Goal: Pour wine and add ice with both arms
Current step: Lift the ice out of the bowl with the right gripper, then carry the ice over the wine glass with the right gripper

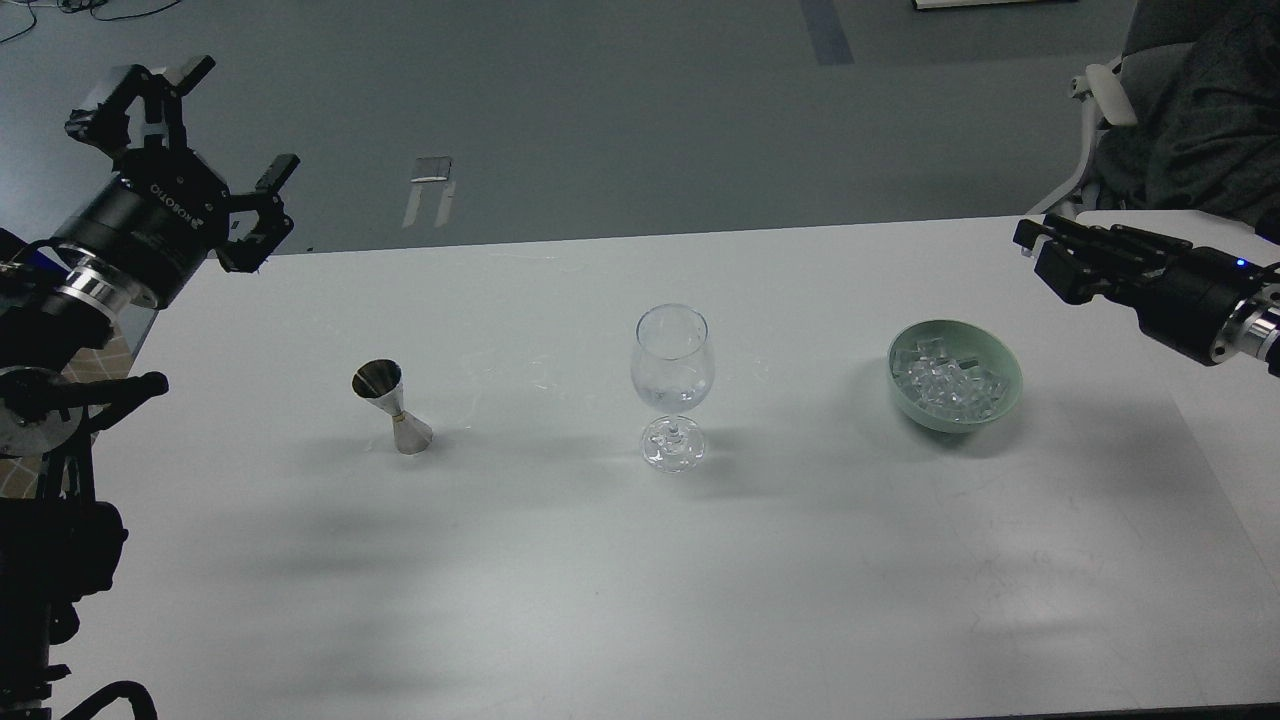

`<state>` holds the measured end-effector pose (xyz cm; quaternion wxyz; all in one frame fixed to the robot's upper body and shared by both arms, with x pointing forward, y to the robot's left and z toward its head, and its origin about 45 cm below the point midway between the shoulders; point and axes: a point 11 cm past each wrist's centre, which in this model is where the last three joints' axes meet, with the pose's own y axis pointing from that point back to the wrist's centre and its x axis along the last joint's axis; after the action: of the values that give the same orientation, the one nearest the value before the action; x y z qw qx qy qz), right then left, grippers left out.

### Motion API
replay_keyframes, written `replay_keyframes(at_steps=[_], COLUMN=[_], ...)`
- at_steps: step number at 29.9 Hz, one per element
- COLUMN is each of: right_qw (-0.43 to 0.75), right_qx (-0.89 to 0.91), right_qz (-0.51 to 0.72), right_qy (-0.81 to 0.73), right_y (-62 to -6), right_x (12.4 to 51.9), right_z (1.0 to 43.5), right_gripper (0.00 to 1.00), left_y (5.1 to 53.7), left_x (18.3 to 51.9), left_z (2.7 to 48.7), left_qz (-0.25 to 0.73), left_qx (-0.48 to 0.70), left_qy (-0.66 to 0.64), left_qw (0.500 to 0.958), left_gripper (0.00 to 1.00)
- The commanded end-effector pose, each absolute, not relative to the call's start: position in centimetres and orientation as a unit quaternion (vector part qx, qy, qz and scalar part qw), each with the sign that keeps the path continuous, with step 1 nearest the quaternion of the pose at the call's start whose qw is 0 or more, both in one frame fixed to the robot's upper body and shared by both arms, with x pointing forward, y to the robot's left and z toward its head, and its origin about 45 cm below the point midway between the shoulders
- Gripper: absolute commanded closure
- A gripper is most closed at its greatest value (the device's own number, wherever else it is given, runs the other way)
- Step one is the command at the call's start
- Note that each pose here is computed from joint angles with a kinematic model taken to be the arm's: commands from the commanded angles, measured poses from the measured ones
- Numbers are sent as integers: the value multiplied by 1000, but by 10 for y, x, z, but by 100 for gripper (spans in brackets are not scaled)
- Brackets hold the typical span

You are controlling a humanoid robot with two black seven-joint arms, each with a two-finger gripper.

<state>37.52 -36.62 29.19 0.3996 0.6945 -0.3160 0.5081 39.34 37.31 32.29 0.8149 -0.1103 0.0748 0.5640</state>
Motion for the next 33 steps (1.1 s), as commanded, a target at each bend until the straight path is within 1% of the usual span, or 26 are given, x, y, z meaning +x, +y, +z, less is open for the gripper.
replay_keyframes(at_steps=[1, 4, 6, 8, 9, 12, 14, 16, 20, 23, 33], right_qw=[375, 361, 346, 333, 322, 303, 303, 299, 307, 314, 320], right_qx=[684, 676, 684, 693, 698, 706, 708, 714, 723, 728, 748], right_qz=[548, 571, 581, 589, 600, 621, 622, 622, 617, 609, 580], right_qy=[-301, -294, -273, -249, -220, -158, -141, -115, -37, -5, 42], right_y=[-345, -331, -308, -284, -257, -205, -194, -177, -140, -131, -111], right_x=[386, 396, 403, 407, 409, 411, 410, 407, 394, 388, 377], right_z=[338, 370, 388, 391, 393, 397, 396, 392, 360, 341, 315], right_gripper=[100, 100, 100, 100, 100, 100, 100, 100, 100, 100, 100], left_y=[373, 372, 372, 373, 372, 364, 361, 360, 360, 359, 359], left_x=[394, 395, 395, 395, 395, 397, 398, 398, 398, 398, 398], left_z=[325, 326, 326, 326, 326, 321, 321, 321, 320, 319, 318], left_qz=[563, 563, 564, 566, 566, 559, 555, 555, 555, 554, 553], left_qx=[-111, -111, -111, -110, -110, -101, -99, -96, -95, -95, -92], left_qy=[73, 72, 72, 72, 73, 77, 77, 77, 79, 79, 80], left_qw=[816, 816, 815, 814, 814, 820, 822, 823, 823, 823, 824], left_gripper=[3, 3, 3, 3, 3, 3, 3, 3, 3, 3, 3])
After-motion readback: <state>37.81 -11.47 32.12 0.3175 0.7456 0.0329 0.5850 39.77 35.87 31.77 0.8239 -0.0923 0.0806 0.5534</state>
